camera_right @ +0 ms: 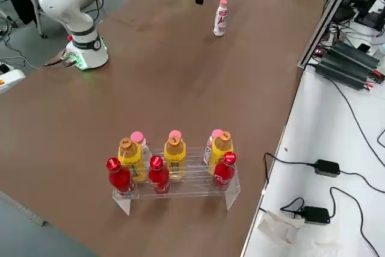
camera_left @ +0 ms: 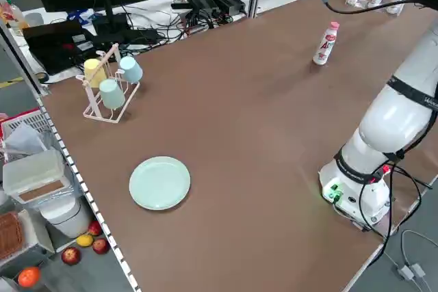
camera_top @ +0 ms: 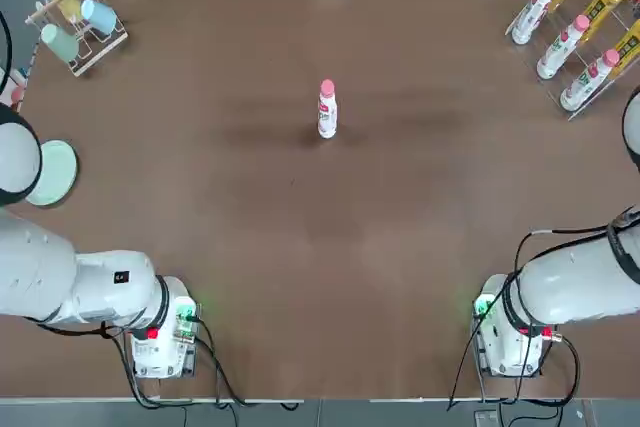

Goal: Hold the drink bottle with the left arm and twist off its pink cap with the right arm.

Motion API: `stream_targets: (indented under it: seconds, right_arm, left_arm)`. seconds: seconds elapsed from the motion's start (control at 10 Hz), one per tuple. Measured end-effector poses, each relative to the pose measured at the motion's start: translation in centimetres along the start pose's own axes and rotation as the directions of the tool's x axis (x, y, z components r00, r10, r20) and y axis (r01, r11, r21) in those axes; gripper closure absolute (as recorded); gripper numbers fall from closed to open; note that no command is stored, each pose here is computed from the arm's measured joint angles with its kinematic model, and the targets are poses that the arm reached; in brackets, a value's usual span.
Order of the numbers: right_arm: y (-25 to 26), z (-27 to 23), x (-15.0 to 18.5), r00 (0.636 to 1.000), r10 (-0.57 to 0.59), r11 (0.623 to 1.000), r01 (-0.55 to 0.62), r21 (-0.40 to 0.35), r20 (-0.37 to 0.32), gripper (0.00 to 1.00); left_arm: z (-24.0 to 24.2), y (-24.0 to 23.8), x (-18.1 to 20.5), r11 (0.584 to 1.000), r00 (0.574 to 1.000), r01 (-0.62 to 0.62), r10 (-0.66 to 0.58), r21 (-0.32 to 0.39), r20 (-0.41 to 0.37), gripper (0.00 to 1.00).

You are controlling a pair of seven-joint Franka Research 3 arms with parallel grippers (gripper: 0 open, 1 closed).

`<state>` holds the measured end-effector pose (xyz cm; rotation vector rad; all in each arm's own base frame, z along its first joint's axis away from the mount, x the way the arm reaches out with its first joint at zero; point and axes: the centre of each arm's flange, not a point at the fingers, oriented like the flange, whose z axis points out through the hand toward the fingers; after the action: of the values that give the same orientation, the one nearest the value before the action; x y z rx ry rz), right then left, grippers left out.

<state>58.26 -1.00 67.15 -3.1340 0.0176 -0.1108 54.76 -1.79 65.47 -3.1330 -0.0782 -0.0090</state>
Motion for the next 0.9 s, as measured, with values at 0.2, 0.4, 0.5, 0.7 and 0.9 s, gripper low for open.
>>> stream_targets:
  seconds: [0.2,0.4,0.5,0.7,0.9]
  right_arm:
    - [0.0,0.0,0.0,1.000,0.000,1.000,0.000,0.000,0.000,0.00]
    - [0.1,0.0,0.0,1.000,0.001,1.000,-0.001,-0.001,0.000,0.00]
    - [0.1,0.0,0.0,1.000,0.001,1.000,-0.001,-0.001,0.000,0.00]
    - [0.1,0.0,0.0,1.000,0.002,1.000,-0.002,-0.001,0.000,0.00]
    - [0.2,0.0,0.0,1.000,0.004,1.000,-0.004,-0.001,0.000,0.00]
  left_arm:
    - [0.3,0.8,0.1,0.999,1.000,-0.018,0.018,-0.051,0.012,0.00]
    - [1.0,1.7,0.4,0.992,0.997,-0.066,0.069,-0.106,0.024,0.00]
    - [1.6,2.3,0.7,0.988,0.995,-0.083,0.089,-0.130,0.035,0.00]
    - [2.8,4.7,1.0,0.981,0.989,-0.126,0.135,-0.146,0.054,0.01]
    - [3.3,7.1,1.1,0.973,0.983,-0.167,0.178,-0.159,0.053,0.02]
